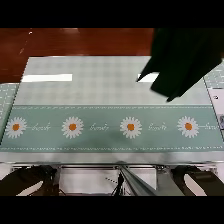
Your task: Fold the shirts.
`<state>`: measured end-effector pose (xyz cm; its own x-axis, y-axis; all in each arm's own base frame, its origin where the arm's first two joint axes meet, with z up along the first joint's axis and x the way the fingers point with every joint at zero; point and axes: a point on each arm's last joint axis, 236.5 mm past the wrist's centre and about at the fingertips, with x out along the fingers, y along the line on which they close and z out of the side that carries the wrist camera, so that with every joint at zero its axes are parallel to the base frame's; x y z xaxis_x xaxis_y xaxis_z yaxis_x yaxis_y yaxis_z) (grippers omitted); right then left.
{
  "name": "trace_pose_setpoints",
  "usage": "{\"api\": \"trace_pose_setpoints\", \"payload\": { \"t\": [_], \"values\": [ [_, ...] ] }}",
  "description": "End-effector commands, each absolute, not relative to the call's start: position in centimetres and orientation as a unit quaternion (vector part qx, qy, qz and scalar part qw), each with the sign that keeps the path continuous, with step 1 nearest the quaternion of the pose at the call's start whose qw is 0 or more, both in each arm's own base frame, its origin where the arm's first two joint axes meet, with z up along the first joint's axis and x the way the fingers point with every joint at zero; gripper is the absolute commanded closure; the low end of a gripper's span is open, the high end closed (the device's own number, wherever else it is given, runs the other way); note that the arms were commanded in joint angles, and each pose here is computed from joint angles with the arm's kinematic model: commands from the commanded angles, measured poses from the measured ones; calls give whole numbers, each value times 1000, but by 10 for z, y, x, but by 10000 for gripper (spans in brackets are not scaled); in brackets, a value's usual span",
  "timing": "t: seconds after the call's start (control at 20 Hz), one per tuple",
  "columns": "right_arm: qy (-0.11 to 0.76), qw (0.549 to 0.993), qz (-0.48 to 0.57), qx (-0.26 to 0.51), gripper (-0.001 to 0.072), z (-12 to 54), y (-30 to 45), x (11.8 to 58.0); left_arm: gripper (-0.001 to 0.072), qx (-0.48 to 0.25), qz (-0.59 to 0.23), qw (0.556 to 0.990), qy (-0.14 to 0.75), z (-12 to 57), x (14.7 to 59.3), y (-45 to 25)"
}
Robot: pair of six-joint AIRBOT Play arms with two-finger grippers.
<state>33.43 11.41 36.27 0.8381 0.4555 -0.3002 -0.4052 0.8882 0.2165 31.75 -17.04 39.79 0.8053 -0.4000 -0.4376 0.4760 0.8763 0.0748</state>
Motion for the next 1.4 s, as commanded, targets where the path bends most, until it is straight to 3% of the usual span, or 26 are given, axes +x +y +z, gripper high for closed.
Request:
{"api": "trace_pose_setpoints", "payload": {
  "t": [0.0,0.35,0.4,0.5,0.55,0.65,0.75,0.9,1.0,1.25,1.3,1.35],
  "values": [
    [279,905,314,64,682,312,175,297,32,86,-232,924,291,367,284,-162],
    [515,803,301,-20,680,66,256,294,32,139,-224,837,479,214,284,-172],
    [541,789,292,-19,631,34,262,289,32,138,-233,821,503,189,280,-178],
    [578,765,281,-29,380,-7,264,283,32,125,-255,798,532,145,274,-194],
    [588,759,278,-27,344,-14,265,283,32,112,-266,789,543,123,271,-203],
    [579,768,272,-26,344,-5,257,293,31,81,-284,769,567,82,260,-218],
    [545,795,262,-46,239,27,235,313,31,66,-290,743,600,43,242,-220],
    [484,852,176,-97,213,80,153,344,31,44,-283,708,646,-7,213,-216],
    [481,864,104,-105,214,97,90,347,31,14,-302,687,661,-29,193,-225],
    [536,843,48,-14,207,71,16,331,31,-105,-349,676,641,-49,177,-266],
    [552,832,57,22,138,54,16,323,31,-123,-356,673,636,-50,176,-272],
    [569,816,71,63,117,35,22,313,31,-136,-366,671,630,-50,177,-279]
  ]
}}
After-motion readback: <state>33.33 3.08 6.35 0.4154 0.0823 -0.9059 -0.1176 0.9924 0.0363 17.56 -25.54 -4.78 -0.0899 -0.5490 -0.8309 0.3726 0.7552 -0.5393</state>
